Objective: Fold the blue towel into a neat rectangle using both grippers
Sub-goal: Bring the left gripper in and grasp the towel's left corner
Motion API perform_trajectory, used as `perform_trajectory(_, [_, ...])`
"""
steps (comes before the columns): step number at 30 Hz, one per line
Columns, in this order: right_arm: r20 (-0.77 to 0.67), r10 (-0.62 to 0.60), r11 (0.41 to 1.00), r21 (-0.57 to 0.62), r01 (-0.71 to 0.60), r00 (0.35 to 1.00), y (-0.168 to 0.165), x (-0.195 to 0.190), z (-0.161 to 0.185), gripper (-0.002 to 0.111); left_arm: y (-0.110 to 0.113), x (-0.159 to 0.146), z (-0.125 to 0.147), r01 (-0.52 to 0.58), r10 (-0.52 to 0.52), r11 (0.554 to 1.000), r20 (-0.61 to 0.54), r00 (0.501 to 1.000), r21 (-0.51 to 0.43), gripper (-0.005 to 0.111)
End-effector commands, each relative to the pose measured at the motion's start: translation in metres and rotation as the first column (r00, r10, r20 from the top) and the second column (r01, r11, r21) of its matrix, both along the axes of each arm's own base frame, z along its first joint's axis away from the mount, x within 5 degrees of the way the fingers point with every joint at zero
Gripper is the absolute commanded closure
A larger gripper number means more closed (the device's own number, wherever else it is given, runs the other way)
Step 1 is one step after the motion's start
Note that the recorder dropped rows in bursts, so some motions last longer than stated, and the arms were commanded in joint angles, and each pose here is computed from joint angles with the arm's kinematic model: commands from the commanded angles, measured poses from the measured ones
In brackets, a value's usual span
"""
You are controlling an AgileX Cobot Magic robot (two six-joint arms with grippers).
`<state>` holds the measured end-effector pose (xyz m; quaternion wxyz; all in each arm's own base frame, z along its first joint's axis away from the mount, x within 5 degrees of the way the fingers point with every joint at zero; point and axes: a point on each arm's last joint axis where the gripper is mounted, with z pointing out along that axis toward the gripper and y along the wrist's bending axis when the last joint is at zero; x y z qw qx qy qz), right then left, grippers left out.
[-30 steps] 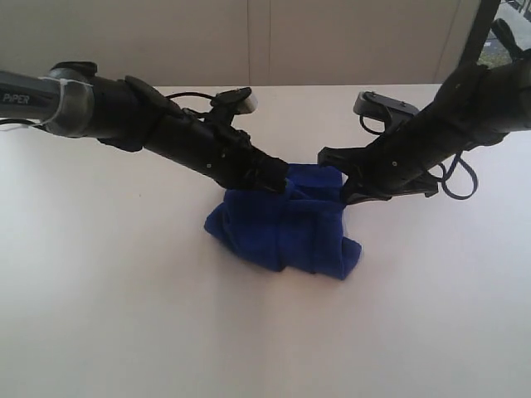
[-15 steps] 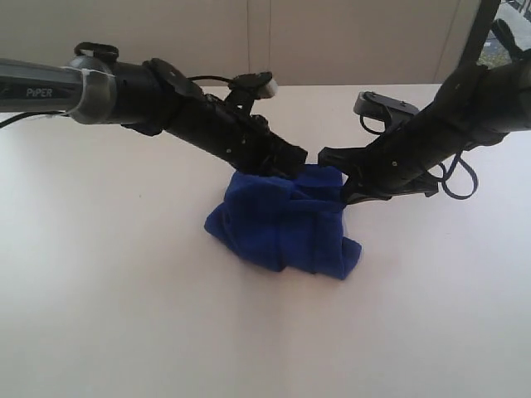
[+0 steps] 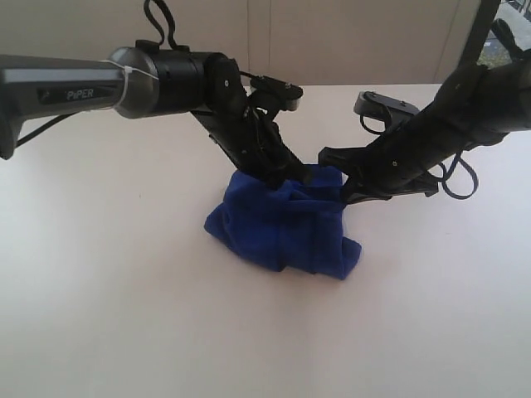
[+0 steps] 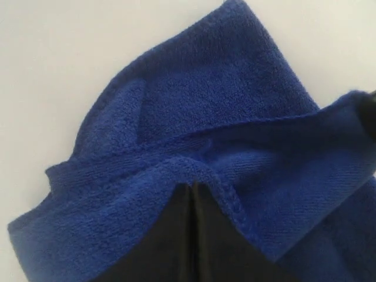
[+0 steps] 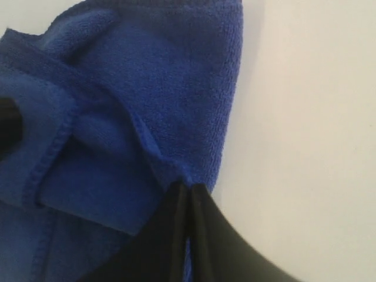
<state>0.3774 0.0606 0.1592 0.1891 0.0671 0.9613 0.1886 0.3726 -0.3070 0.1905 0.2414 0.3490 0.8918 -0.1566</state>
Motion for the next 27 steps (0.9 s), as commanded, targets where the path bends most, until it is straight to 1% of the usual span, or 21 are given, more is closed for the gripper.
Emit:
perform_trajectory(1, [0.003, -0.011, 1.000, -0.004, 0.011, 1.000, -0.004, 0.000, 0.000, 0.108, -0.007, -0.005, 0.000, -0.011, 0.010, 0.999, -0.030, 1.000, -0.032, 0.105])
perform_trajectory(4, [0.003, -0.011, 1.000, -0.004, 0.011, 1.000, -0.004, 0.000, 0.000, 0.108, -0.009, -0.006, 0.001, -0.017, 0.016, 0.999, -0.035, 0.999, -0.049, 0.092])
perform_trajectory(6, [0.003, -0.011, 1.000, -0.004, 0.011, 1.000, -0.004, 0.000, 0.000, 0.108, -0.010, -0.006, 0.001, -0.017, 0.015, 0.999, -0.031, 0.999, -0.051, 0.078])
perform_trajectory(9, [0.004, -0.004, 1.000, -0.011, 0.005, 1.000, -0.004, 0.000, 0.000, 0.108, -0.010, -0.005, 0.002, -0.023, 0.021, 0.998, -0.018, 1.000, -0.063, 0.061])
perform_trajectory(11, [0.003, 0.003, 1.000, -0.021, -0.003, 1.000, -0.005, 0.000, -0.001, 0.108, -0.011, -0.004, 0.002, -0.024, 0.023, 0.998, -0.013, 1.000, -0.066, 0.055])
perform_trajectory(14, [-0.004, 0.003, 1.000, -0.024, -0.003, 1.000, -0.005, 0.000, -0.004, 0.108, -0.011, -0.004, 0.002, -0.021, 0.020, 0.998, -0.010, 1.000, -0.065, 0.054])
perform_trajectory(20, [-0.013, 0.011, 0.999, -0.038, -0.011, 1.000, -0.006, 0.001, -0.009, 0.108, -0.011, -0.003, -0.008, -0.002, 0.001, 0.999, -0.014, 1.000, -0.044, 0.054])
perform_trajectory(24, [-0.013, -0.003, 0.999, -0.038, 0.002, 1.000, -0.012, 0.001, -0.009, 0.108, -0.012, -0.003, -0.013, -0.001, 0.001, 0.999, -0.023, 1.000, -0.037, 0.054])
perform_trajectory(27, [-0.015, -0.019, 0.999, -0.031, 0.019, 1.000, -0.016, 0.002, -0.009, 0.108, -0.011, -0.002, -0.017, 0.019, -0.019, 1.000, -0.017, 1.000, -0.017, 0.054])
